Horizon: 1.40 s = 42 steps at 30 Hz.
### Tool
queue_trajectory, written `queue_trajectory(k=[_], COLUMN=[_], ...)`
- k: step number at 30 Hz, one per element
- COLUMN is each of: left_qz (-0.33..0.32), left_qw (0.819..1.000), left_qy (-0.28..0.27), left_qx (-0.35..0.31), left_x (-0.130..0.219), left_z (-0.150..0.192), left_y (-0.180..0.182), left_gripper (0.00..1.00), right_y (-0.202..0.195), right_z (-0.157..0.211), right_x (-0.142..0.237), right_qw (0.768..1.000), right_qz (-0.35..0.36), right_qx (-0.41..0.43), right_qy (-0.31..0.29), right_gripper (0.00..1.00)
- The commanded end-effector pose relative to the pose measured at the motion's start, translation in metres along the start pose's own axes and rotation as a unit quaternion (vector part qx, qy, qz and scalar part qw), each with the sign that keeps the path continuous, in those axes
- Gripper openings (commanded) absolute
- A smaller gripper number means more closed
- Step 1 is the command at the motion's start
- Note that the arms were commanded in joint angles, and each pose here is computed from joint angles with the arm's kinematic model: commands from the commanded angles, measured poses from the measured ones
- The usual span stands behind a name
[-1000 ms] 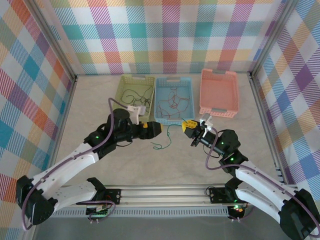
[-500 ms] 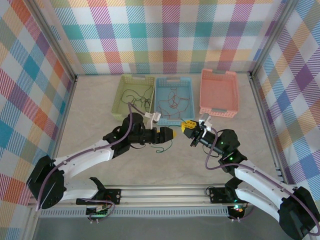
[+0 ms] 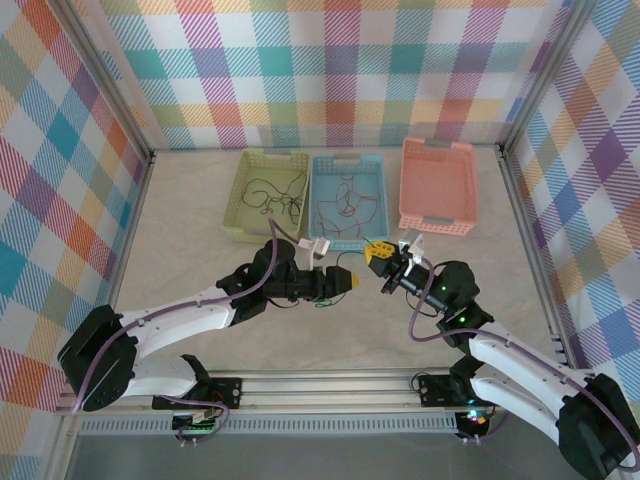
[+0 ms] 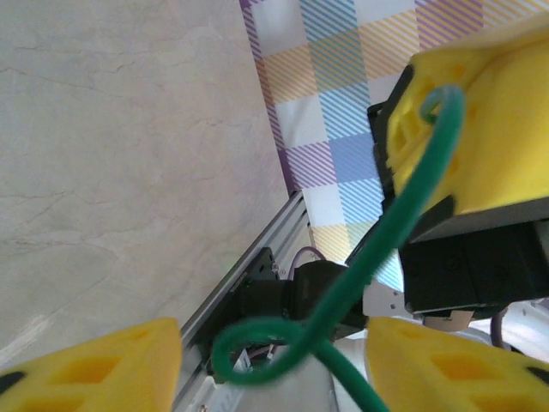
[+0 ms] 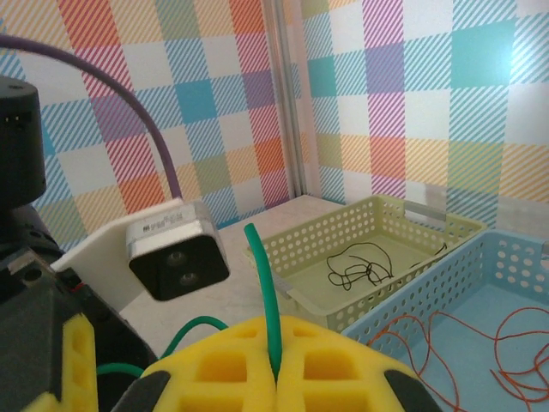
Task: Untangle the cables
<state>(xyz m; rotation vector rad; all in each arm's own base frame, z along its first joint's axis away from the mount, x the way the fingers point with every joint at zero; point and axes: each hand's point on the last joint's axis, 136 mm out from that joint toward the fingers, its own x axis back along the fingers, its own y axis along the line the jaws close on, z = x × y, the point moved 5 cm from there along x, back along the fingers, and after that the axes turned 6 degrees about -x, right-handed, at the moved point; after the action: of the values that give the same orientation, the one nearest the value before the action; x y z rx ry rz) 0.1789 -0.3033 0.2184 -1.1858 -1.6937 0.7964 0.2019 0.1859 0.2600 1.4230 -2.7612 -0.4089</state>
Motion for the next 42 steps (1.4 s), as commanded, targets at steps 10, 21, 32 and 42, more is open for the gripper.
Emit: queue_trajectory(k=[10, 21, 32, 42], left_qz=[0.006, -0.013, -0.047, -0.093], left_qw=[1.000, 0.999, 0.998, 0.993], left_qy=[0.024, 0.037, 0.030, 0.015], left_qx=[0.002, -0.007, -0.042, -0.068], left_x=[0.000, 0.002, 0.013, 0.035], left_z=[0.021, 0.032, 0.031, 0.038], left_y=[0.013, 0.026, 0.025, 0.033], left_gripper=[0.34, 0.16, 0.00, 0.00], right_y=[-0.004, -0.007, -0.008, -0.020], right_z=[-0.015, -0.016, -0.015, -0.016], right_x=[0.005, 0.008, 0.008, 0.013], right_qw=[0.999, 0.998, 0.998, 0.994], right_qz=[0.024, 0.041, 0.047, 0.100], right_qx=[0.018, 0.018, 0.017, 0.014], right_qy=[-0.042, -0.048, -0.045, -0.050], right_gripper=[0.00, 0.00, 0.00, 0.00])
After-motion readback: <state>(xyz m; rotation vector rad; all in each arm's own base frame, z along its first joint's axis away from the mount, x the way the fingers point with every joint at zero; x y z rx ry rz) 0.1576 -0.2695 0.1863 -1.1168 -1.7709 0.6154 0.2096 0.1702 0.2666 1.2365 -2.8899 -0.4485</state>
